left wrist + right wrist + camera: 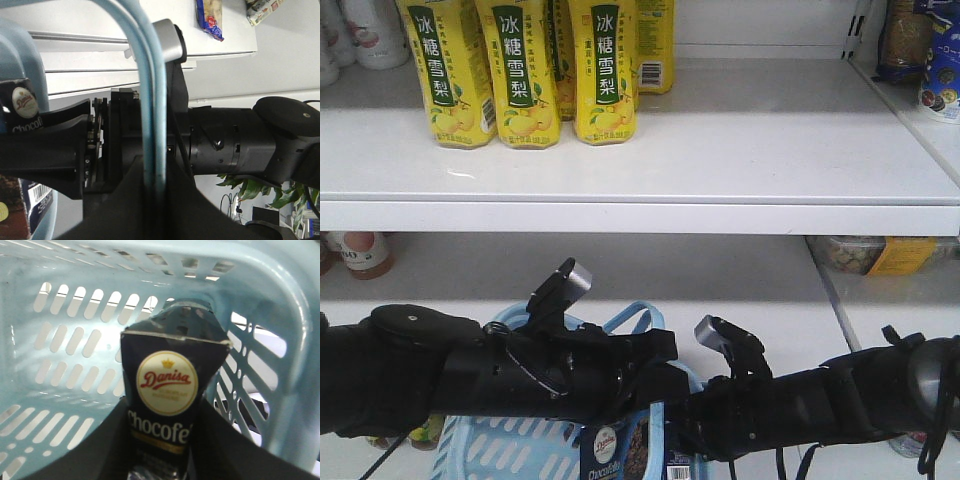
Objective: Left arm holds basket, right arm returns cookies
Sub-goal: 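Reach the right gripper down into the basket over the cookie box, then grasp the Chocofello cookie box with the right gripper and lift it out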
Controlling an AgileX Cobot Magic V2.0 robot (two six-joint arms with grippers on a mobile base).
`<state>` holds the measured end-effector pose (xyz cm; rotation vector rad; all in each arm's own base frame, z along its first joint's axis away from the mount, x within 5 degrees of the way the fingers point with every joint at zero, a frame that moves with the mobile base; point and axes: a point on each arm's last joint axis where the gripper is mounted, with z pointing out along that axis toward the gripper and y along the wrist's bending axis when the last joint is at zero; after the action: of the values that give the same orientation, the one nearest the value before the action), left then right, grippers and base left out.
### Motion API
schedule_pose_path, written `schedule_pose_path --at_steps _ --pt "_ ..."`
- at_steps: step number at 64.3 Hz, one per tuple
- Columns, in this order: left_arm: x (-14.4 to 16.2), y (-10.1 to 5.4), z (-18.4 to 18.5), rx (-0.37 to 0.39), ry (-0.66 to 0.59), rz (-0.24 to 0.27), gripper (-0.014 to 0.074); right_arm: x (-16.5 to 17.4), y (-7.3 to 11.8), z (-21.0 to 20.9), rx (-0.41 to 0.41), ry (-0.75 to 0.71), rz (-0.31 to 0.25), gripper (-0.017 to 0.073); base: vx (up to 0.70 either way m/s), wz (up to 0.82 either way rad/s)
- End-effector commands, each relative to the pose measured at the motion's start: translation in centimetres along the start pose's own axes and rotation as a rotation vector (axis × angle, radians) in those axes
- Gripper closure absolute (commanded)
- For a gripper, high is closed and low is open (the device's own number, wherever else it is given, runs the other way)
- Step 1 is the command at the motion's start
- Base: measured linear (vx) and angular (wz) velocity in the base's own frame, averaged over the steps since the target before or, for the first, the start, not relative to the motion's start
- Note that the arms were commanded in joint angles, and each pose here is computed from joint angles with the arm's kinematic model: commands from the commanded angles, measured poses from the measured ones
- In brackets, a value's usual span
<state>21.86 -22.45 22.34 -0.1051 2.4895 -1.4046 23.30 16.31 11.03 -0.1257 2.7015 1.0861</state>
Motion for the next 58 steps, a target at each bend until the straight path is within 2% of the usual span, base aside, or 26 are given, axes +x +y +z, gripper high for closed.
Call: schedule_pose_path --at_steps 1,21,42,58 --pt "-0.48 -2.42 -1.08 0.108 -0.029 0.005 0.0600 -0.91 1.43 -0.68 -0.080 -0.044 -0.009 0.0361 0.00 0.00" --pt "-0.48 -2.42 -1.08 0.108 -0.029 0.005 0.0600 -0.94 1.15 -0.66 -0.051 -0.052 0.010 0.0361 0.00 0.00" --pt "-0.48 -2.42 -1.08 0.108 -0.029 0.005 0.0600 -0.69 1.32 -0.68 -0.074 -0.031 0.046 0.0361 0.00 0.00" --pt "-0.48 -2.42 -1.08 0.108 -0.029 0.005 0.0600 -1.05 1.82 -1.55 -0.057 -0.072 0.019 0.0361 0.00 0.00"
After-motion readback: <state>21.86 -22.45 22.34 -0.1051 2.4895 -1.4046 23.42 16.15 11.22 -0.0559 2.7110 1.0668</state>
